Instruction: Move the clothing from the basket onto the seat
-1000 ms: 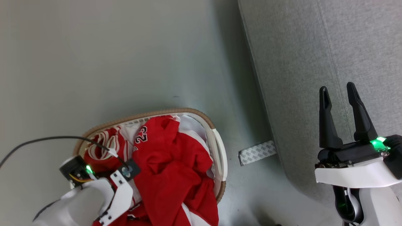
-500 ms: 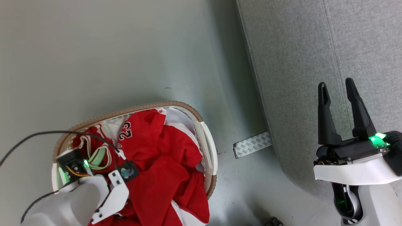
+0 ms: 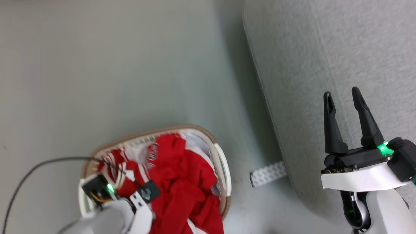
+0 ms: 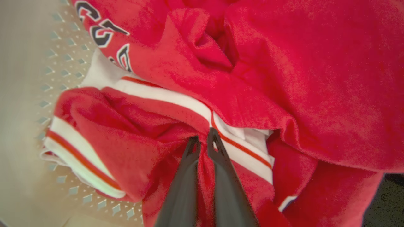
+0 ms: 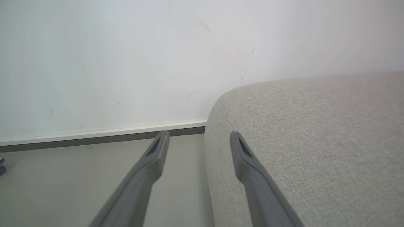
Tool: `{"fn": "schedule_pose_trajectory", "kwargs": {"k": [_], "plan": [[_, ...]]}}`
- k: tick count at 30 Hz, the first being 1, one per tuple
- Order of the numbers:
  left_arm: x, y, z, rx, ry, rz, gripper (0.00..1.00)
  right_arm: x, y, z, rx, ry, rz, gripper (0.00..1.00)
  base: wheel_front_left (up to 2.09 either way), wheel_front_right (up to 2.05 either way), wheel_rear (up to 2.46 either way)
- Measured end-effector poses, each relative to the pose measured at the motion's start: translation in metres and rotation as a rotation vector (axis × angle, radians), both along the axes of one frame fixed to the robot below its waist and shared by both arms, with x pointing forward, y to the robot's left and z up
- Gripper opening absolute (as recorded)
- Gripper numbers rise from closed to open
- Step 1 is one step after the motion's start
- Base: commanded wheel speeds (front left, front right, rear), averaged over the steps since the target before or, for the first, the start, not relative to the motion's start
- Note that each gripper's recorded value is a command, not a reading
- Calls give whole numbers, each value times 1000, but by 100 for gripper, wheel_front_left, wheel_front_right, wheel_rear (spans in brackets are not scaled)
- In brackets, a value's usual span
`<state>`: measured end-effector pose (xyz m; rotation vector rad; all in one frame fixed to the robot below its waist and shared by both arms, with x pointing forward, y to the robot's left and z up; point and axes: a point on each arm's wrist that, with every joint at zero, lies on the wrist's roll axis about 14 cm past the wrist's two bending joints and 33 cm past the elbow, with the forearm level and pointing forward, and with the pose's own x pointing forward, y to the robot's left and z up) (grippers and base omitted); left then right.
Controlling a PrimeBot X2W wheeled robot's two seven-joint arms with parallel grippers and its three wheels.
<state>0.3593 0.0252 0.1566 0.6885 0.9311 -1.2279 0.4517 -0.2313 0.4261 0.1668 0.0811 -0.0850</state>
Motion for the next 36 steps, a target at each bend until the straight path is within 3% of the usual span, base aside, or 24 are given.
{"fn": "schedule_pose_trajectory", "kwargs": {"k": [18, 24, 36], "plan": [[0, -36, 149, -416, -140, 453, 0, -29, 53, 83, 11, -192, 140, 100, 0, 0, 0], [24, -28, 207, -574, -242, 574, 0, -34, 76, 100, 31, -236, 200, 100, 0, 0, 0], [37, -16, 323, -867, -473, 649, 0, -57, 103, 127, 59, -304, 274, 100, 0, 0, 0]]}}
